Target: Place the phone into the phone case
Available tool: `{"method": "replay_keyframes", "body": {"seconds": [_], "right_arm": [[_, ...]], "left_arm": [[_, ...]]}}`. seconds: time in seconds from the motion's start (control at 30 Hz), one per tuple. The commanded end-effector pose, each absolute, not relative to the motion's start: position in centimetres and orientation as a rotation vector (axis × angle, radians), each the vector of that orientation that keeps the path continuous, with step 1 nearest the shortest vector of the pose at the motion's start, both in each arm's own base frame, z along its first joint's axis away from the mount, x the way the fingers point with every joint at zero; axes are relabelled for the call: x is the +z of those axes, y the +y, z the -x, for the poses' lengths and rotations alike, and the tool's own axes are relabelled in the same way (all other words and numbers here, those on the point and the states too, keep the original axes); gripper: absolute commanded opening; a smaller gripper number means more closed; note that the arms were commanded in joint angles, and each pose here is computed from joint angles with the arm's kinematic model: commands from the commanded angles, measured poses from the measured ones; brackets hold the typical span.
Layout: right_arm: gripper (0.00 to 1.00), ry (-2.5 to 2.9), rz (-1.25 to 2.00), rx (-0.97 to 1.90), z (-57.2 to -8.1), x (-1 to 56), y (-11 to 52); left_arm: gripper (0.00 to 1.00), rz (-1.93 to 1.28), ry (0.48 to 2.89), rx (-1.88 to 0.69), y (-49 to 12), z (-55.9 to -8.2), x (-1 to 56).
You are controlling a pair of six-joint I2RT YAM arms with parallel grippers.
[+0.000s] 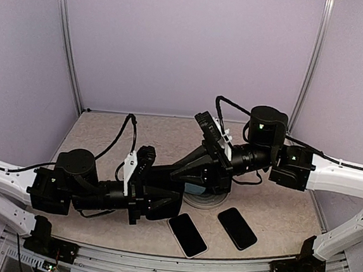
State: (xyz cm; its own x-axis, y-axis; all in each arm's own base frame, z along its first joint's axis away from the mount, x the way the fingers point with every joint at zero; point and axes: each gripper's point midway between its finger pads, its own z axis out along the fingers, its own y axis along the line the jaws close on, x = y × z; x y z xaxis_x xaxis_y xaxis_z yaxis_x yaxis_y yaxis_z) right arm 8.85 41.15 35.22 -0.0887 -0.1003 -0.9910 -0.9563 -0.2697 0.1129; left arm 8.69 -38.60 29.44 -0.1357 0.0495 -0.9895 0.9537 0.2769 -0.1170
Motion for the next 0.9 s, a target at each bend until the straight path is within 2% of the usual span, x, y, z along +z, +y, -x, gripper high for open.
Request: {"method": "replay_keyframes", "body": {"seconds": [0.0, 0.1, 0.13, 0.23, 0.4, 0.47, 0.5, 0.57, 0.6, 0.87], "right_arm": [[0.00, 1.157, 1.400, 1.475, -9.1, 36.8, 40.2], [0.00, 1.083, 1.369, 1.505, -9.3, 38.7, 38.7], [0.00, 1.067, 1.363, 1.508, -9.3, 39.1, 38.2], [0.00, 1.046, 1.352, 1.510, -9.5, 39.9, 37.3], [0.00, 1.018, 1.356, 1.535, -9.3, 40.5, 37.3], [0.00, 1.002, 1.375, 1.549, -9.1, 40.5, 37.4], [0.00, 1.000, 1.379, 1.552, -9.0, 40.5, 37.4], [0.00, 0.996, 1.386, 1.554, -8.8, 40.4, 37.2], [0.00, 0.995, 1.383, 1.552, -8.8, 40.4, 37.2], [0.00, 1.002, 1.390, 1.565, -9.1, 40.2, 38.0]], "left_arm": [[0.09, -0.867, 1.369, -1.097, -37.9, -9.1, 34.0], [0.53, -0.833, 1.393, -1.076, -37.5, -9.7, 33.5], [0.59, -0.823, 1.402, -1.065, -37.2, -9.9, 33.1], [0.64, -0.794, 1.418, -1.042, -36.0, -10.3, 32.4], [0.67, -0.827, 1.426, -1.054, -36.6, -9.9, 32.0], [0.63, -0.829, 1.442, -1.031, -37.2, -10.3, 31.4], [0.53, -0.826, 1.447, -1.015, -37.3, -10.5, 31.1], [0.16, -0.798, 1.439, -0.999, -37.0, -10.9, 31.4], [0.01, -0.791, 1.432, -1.002, -36.9, -10.9, 31.6], [0.00, -0.801, 1.407, -1.023, -37.4, -10.6, 32.1]]}}
